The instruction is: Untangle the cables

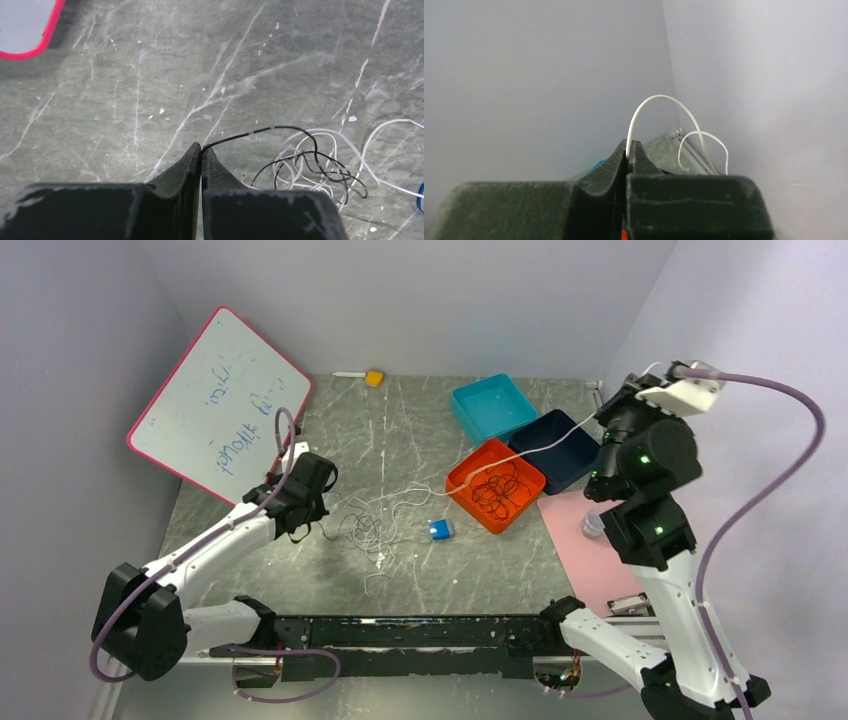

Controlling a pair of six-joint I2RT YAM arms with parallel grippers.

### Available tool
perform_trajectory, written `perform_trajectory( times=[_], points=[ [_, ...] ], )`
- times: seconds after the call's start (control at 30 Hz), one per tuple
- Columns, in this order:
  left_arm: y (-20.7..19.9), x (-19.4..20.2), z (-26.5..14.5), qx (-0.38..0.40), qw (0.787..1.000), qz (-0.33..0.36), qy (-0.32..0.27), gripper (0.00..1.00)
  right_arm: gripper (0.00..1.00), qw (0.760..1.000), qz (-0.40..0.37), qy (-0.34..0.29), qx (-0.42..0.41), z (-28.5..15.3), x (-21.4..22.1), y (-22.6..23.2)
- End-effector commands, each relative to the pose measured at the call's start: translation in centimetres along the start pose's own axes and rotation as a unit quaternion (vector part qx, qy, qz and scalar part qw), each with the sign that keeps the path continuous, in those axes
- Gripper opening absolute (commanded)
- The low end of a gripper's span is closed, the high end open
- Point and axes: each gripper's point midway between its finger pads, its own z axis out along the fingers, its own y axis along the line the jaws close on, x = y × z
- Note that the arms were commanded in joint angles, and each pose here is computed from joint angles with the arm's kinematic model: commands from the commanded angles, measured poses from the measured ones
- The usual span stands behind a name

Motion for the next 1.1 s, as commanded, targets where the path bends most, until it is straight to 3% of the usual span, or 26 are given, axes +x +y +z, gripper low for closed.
perform_trajectory(
  times=[0.0, 0.37, 0.8, 1.07],
  points=[
    [-1.1, -0.2, 0.7, 0.027, 1.0, 0.007, 0.0, 0.07, 0.0, 0.999, 0.008, -0.039, 0.026, -1.0, -4.0, -2.4],
    [-0.1, 2.4, 4.4, 0.016, 0.997, -0.031, 0.067, 0.07, 0.0, 0.994, 0.04, -0.097, 0.041, -3.0, -8.9, -5.4],
    [1.1, 5.4, 7.3, -0.013, 0.992, -0.055, 0.115, 0.07, 0.0, 0.968, 0.128, -0.206, 0.064, -8.2, -16.6, -12.3],
    [1.9, 5.6, 7.6, -0.027, 0.991, -0.065, 0.117, 0.07, 0.0, 0.958, 0.193, -0.212, -0.006, -9.5, -18.3, -13.0]
  ],
)
